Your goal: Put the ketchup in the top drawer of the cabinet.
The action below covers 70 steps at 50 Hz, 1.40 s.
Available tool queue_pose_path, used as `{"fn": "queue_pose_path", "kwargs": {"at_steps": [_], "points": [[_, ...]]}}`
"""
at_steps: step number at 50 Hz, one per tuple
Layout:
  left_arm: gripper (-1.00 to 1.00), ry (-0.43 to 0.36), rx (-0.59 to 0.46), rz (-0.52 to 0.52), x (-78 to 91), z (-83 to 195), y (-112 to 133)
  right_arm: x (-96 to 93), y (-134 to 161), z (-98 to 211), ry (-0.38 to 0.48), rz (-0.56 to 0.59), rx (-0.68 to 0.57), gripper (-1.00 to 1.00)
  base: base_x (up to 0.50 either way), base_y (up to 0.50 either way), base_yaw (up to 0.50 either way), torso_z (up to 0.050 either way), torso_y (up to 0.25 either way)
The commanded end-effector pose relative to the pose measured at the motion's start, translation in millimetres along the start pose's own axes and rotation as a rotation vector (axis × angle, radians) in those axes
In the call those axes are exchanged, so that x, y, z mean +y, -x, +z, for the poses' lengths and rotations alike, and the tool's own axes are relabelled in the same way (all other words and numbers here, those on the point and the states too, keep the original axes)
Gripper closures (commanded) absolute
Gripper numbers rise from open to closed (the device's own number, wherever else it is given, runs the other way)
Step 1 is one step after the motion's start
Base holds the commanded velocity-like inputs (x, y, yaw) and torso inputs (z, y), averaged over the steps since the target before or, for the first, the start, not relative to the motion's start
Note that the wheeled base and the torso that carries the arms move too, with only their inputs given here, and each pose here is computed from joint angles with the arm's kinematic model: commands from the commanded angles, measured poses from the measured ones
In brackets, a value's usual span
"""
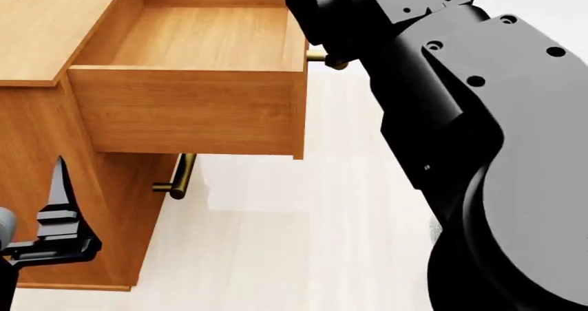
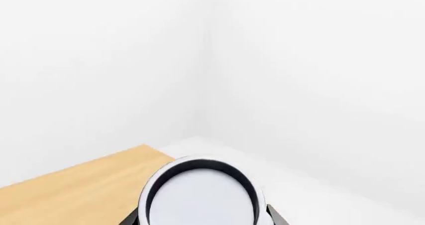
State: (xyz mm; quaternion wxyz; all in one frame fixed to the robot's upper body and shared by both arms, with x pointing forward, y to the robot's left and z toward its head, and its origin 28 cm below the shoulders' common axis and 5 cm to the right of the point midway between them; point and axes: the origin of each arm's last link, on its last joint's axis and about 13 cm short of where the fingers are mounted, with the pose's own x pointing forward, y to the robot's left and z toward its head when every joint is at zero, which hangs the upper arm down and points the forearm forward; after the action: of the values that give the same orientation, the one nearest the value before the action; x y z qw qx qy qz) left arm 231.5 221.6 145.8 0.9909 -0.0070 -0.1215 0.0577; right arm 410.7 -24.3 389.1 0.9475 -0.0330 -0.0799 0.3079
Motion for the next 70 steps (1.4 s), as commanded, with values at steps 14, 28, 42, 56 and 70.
{"fn": "queue_pose_path", "kwargs": {"at_steps": [14, 28, 42, 56, 70], "points": [[-1.0, -0.001, 0.004, -0.002, -1.1, 0, 0, -0.7, 6, -8, 0.012, 0.047, 0.193, 1.0, 0.0, 0.0, 0.0, 0.0, 0.0], [-1.0, 0.0, 0.003, -0.001, -0.5, 0, 1, 0.8, 6, -17, 0.013, 0.076, 0.237, 1.0, 0.0, 0.0, 0.0, 0.0, 0.0], [-1.0, 0.001, 0.002, -0.002, -1.1, 0, 1, -2.7, 5, -34, -0.036, 0.063, 0.235, 1.0, 0.0, 0.0, 0.0, 0.0, 0.001], [-1.0, 0.002, 0.007, 0.003, -0.3, -3, 0, -3.3, 5, -57, -0.068, 0.065, 0.264, 1.0, 0.0, 0.0, 0.0, 0.0, 0.0], [-1.0, 0.005, 0.009, 0.006, 0.5, -4, 1, -2.1, 5, -70, -0.075, 0.076, 0.281, 1.0, 0.0, 0.0, 0.0, 0.0, 0.0]]}}
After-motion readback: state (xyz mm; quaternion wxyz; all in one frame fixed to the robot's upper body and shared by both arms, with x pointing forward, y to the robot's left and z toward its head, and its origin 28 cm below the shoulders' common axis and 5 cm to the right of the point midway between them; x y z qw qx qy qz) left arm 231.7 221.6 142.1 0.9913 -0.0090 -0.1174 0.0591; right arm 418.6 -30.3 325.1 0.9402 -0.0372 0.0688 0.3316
